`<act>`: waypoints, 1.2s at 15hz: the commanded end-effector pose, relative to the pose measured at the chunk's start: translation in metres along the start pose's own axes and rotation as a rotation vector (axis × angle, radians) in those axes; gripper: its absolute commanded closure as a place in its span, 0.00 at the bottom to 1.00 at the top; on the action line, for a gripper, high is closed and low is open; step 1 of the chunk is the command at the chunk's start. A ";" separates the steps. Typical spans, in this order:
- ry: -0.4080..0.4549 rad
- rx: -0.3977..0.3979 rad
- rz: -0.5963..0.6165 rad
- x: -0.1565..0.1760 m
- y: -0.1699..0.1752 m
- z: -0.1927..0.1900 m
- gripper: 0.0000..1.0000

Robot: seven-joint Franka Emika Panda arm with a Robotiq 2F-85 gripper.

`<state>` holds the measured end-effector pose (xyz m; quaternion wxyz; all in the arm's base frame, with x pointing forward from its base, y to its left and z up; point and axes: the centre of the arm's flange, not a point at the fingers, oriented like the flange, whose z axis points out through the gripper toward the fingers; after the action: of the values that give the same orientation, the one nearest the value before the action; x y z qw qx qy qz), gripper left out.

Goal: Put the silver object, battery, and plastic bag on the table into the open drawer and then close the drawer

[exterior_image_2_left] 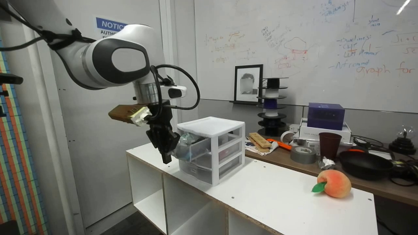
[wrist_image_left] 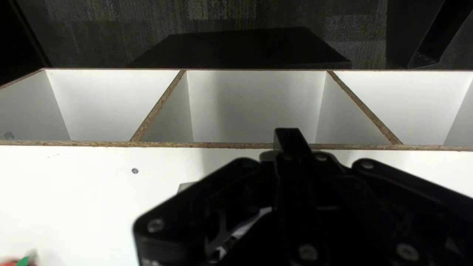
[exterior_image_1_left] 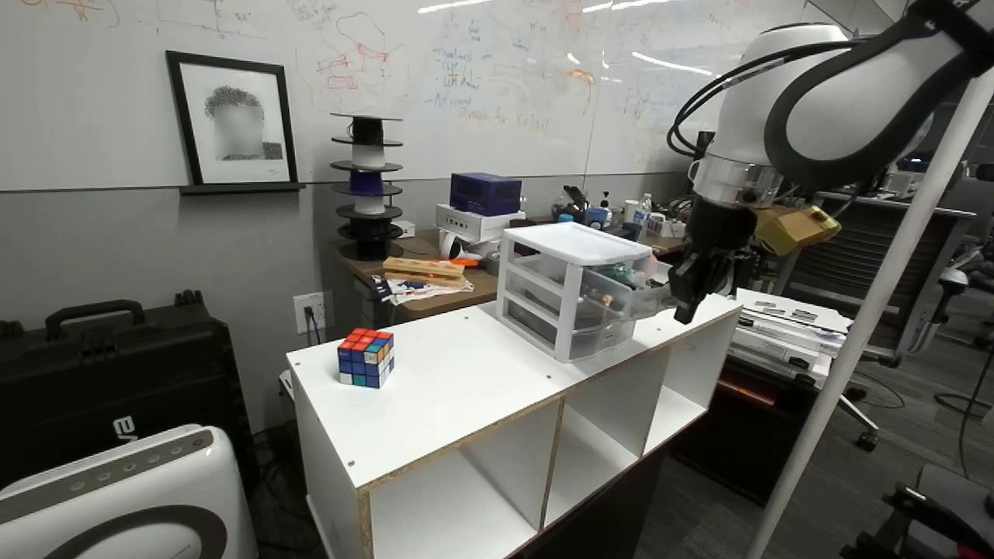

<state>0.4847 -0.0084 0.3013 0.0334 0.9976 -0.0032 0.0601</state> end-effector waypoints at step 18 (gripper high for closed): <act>0.216 -0.037 0.295 0.016 -0.006 -0.009 0.97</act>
<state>0.4925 -0.0067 0.3089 0.0860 0.9744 -0.1404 0.1531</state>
